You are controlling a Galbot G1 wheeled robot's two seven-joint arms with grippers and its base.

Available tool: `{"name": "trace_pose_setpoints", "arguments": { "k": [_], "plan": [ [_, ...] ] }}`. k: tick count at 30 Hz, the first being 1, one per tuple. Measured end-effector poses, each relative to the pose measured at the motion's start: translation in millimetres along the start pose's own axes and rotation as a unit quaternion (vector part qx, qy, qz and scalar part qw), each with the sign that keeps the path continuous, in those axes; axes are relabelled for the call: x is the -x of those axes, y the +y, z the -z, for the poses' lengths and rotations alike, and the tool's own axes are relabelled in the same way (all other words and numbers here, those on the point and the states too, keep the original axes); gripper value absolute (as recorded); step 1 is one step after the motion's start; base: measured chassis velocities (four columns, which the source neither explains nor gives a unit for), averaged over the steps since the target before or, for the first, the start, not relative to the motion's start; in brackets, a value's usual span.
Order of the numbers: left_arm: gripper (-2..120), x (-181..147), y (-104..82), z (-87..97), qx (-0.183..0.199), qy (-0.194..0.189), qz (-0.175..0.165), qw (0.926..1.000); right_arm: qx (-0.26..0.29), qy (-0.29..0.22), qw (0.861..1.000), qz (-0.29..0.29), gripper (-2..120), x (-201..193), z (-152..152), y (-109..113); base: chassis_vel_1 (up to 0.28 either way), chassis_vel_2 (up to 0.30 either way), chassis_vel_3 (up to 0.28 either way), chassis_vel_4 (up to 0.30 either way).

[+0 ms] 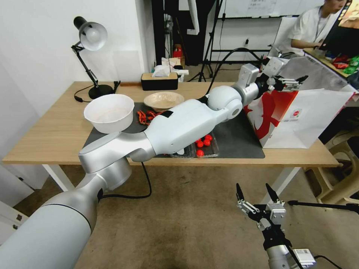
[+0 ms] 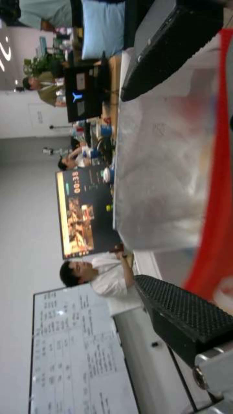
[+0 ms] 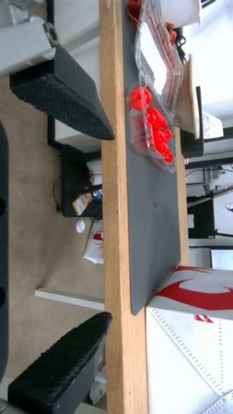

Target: Pick up the trash from the table and place it into the takeout bag.

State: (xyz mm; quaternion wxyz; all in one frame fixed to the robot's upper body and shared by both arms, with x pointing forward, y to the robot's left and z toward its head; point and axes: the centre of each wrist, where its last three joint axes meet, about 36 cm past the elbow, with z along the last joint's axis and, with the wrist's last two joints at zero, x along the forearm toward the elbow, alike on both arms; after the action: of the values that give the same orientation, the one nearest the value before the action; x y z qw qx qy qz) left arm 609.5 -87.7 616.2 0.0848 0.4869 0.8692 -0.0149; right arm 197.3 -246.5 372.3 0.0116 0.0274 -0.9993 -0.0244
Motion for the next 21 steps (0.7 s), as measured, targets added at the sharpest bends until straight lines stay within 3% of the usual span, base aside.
{"name": "trace_pose_setpoints", "arguments": {
  "k": [7, 9, 13, 15, 17, 21],
  "plan": [
    [100, -47.8, 22.7, -10.0, -0.006, -0.005, 0.038, 0.9992, 0.0, -0.003, 1.0, 0.003, 100, 3.0, 0.9, -1.4, 0.0, 0.0, 0.0, 0.0],
    [100, -88.9, 34.6, -32.1, -0.011, 0.003, 0.065, 0.9978, 0.001, -0.005, 1.0, 0.006, 100, 6.2, -0.8, -0.9, 0.0, 0.0, 0.0, 0.0],
    [100, -121.0, 40.7, -50.9, -0.01, 0.012, 0.084, 0.9963, 0.001, -0.006, 1.0, 0.009, 100, 8.6, -1.6, -0.5, 0.0, 0.0, 0.0, 0.0],
    [100, -163.7, 45.0, -69.2, -0.017, 0.019, 0.108, 0.9938, 0.002, -0.007, 1.0, 0.012, 100, 10.7, -1.7, -0.4, 0.0, 0.0, 0.0, 0.0],
    [100, -174.1, 45.3, -72.9, -0.02, 0.02, 0.115, 0.993, 0.002, -0.007, 1.0, 0.014, 100, 11.1, -1.7, -0.3, 0.0, 0.0, 0.0, 0.0],
    [100, -232.2, 43.8, -89.5, 0.001, 0.03, 0.148, 0.9886, 0.009, -0.004, 1.0, 0.015, 100, 13.9, -2.4, -0.1, 0.0, 0.0, 0.0, 0.0]
  ]
}}
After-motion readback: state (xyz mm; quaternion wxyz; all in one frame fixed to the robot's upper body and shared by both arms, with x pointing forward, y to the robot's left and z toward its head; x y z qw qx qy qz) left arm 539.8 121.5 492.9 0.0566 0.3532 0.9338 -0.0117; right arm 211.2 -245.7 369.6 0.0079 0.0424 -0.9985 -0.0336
